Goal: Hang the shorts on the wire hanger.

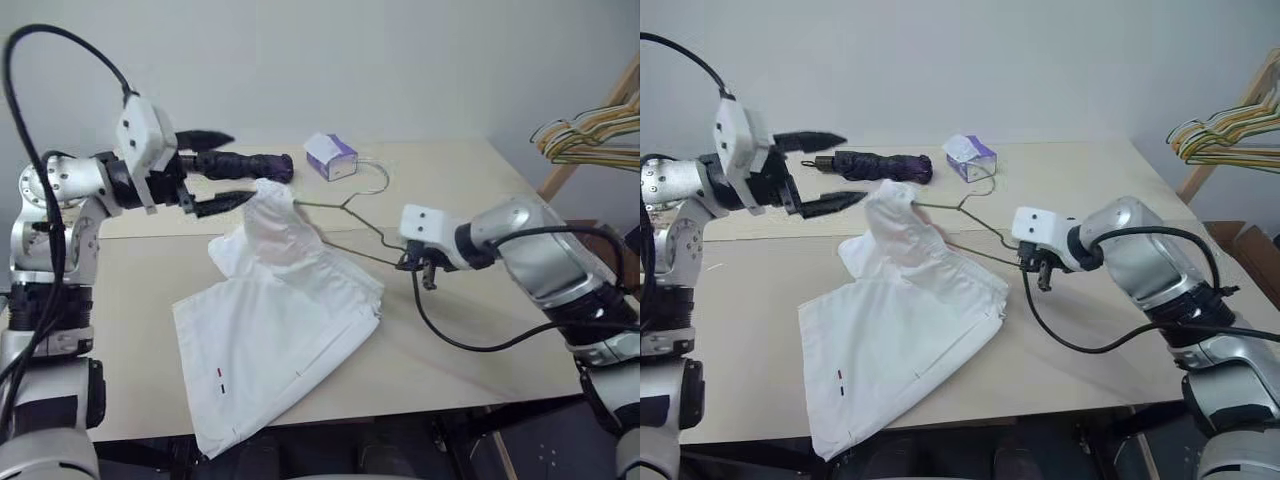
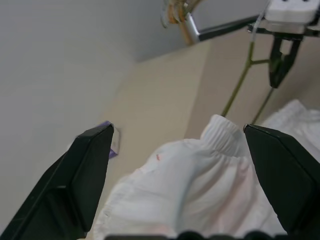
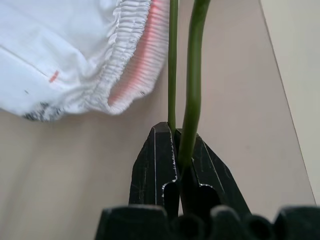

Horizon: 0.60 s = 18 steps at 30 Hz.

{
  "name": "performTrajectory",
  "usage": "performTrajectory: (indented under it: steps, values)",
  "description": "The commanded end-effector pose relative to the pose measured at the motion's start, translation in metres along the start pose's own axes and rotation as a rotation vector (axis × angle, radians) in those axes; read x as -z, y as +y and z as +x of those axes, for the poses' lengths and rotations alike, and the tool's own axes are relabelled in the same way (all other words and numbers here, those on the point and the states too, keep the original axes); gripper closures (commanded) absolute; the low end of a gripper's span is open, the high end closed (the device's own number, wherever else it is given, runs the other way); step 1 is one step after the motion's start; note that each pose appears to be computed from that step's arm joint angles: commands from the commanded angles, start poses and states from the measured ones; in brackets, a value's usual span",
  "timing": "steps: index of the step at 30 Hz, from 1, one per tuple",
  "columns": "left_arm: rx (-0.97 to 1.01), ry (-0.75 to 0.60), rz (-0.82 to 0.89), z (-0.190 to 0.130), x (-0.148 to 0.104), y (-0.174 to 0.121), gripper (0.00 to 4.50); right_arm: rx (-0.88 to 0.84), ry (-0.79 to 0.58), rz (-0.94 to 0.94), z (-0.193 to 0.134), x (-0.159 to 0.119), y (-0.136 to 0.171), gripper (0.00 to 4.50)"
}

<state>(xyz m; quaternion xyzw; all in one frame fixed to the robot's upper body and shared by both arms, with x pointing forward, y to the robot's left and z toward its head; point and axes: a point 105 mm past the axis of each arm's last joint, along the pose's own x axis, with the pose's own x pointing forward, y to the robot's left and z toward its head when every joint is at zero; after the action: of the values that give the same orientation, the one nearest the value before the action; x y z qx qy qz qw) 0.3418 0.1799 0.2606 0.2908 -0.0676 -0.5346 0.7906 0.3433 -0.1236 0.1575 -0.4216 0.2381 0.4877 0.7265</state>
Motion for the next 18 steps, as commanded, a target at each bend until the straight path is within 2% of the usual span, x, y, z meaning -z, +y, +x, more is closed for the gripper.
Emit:
performTrajectory:
  steps: [1, 5, 12, 15, 18]
  values:
    - [0.191, 0.061, 0.121, -0.010, -0.010, -0.004, 0.01, 0.018, -0.017, -0.135, -0.004, -0.023, -0.005, 4.50]
    - [0.283, 0.185, 0.151, -0.006, 0.002, 0.000, 0.01, -0.006, -0.019, -0.172, 0.005, -0.033, -0.004, 4.50]
    - [0.373, 0.287, 0.091, 0.000, 0.016, -0.003, 0.01, -0.029, -0.029, -0.192, 0.010, -0.041, -0.002, 4.50]
    - [0.421, 0.318, 0.079, 0.002, 0.024, -0.008, 0.62, -0.039, -0.032, -0.192, 0.011, -0.041, -0.001, 4.50]
    - [0.441, 0.332, 0.091, 0.008, 0.027, -0.009, 1.61, -0.046, -0.037, -0.191, 0.010, -0.042, 0.001, 4.50]
